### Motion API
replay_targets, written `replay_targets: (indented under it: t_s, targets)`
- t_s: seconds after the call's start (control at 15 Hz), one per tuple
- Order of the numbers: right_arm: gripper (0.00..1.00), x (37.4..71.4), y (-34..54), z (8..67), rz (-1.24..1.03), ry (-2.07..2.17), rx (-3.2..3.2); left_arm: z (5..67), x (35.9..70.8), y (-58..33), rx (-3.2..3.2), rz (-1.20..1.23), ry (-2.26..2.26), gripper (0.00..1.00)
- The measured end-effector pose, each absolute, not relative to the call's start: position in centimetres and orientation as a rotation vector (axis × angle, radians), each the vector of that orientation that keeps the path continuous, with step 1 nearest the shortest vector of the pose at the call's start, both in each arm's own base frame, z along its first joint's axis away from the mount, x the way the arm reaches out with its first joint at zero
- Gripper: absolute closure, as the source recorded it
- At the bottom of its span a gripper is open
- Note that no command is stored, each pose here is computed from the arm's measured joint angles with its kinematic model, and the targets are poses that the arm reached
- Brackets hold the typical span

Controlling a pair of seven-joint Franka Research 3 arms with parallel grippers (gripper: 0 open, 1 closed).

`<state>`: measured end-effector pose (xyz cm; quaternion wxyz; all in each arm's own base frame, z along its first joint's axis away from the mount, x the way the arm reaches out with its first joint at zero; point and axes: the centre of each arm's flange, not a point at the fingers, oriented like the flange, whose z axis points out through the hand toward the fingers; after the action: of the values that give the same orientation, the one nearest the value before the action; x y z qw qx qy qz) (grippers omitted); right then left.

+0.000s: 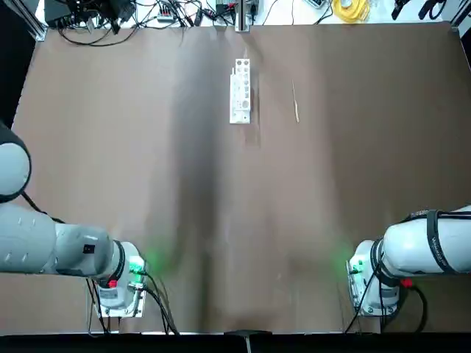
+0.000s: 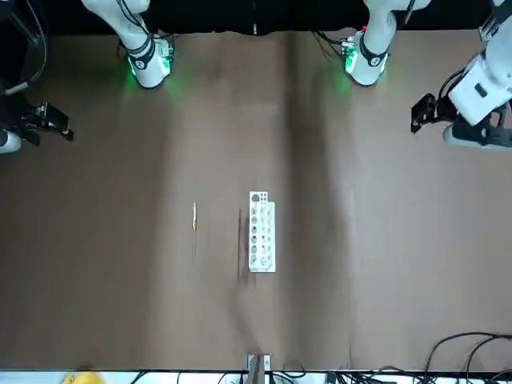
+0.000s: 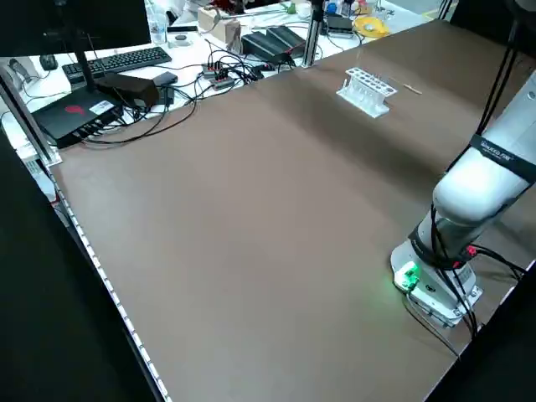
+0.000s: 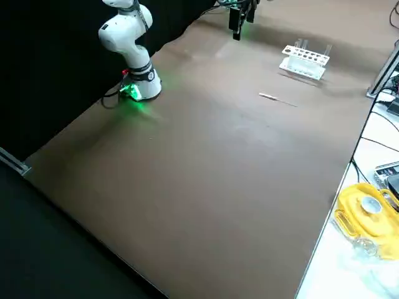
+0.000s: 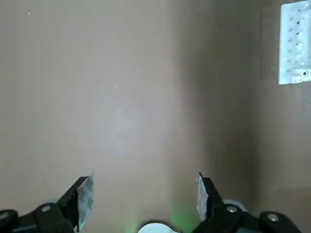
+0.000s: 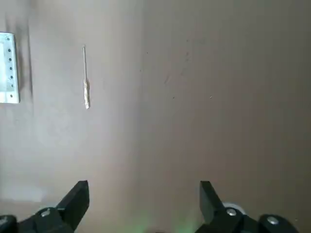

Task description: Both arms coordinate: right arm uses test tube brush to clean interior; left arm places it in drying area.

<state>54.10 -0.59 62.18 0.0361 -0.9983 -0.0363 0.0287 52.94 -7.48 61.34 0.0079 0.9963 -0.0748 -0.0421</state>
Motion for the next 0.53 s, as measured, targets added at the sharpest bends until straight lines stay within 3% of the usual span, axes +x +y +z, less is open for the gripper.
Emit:
replay_targets:
  t_s: [0.53]
  targets:
    - [0.0,54.4,-0.4,62.7,0.035,-0.117,-3.074,52.1,56.7,-13.4,3.073,-0.352,-0.403,0.0]
